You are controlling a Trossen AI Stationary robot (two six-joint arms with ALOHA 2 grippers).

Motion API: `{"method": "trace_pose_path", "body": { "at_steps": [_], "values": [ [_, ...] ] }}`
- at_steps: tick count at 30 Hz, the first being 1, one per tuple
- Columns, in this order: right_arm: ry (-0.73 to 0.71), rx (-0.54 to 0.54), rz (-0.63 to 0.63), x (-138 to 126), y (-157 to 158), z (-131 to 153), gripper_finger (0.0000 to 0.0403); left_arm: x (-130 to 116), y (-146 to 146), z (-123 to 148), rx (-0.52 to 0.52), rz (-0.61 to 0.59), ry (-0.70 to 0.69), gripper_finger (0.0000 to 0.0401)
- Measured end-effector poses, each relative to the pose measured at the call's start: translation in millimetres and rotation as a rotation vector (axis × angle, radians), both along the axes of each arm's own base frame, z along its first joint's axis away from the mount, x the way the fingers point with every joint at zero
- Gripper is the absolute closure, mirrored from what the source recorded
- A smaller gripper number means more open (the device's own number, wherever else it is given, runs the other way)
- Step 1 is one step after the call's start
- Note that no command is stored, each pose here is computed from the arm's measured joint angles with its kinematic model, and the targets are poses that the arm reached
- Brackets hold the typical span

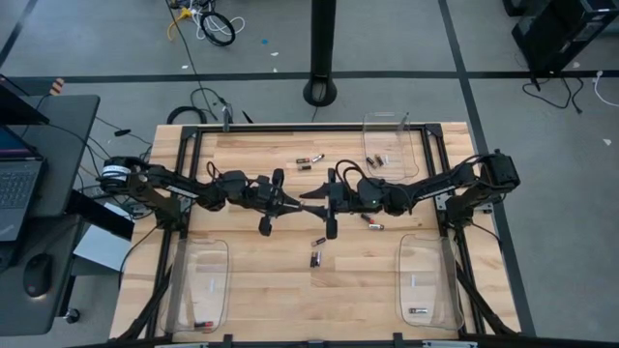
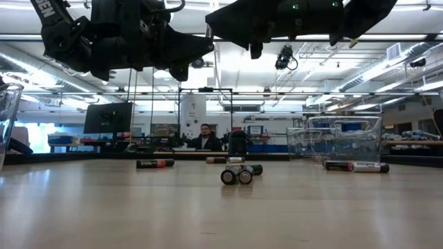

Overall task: Sort batteries
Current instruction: Put the white battery into the bottom right transparent bin

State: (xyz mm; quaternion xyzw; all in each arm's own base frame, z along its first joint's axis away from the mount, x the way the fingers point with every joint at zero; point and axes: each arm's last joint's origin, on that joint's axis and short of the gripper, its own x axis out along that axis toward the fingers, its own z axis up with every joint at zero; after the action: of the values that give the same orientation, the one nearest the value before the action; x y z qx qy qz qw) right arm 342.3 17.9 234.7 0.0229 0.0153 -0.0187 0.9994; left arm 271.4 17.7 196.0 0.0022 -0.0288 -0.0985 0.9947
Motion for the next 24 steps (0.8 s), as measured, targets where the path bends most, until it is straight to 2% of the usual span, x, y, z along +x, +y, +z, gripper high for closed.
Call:
{"method": "trace_pose_path", "body": {
  "at_steps": [7,24],
  "values": [
    [0.005,-0.025,0.002,0.0,0.2,-0.4,0.0343,-0.1,0.0,0.4,-0.002,0.0,-0.005,0.0355],
    [0.025,-0.042,0.007,-0.1,0.7,-2.3,0.0344,0.0,0.0,-0.7,-0.008,0.0,0.006,0.0355]
  ]
}}
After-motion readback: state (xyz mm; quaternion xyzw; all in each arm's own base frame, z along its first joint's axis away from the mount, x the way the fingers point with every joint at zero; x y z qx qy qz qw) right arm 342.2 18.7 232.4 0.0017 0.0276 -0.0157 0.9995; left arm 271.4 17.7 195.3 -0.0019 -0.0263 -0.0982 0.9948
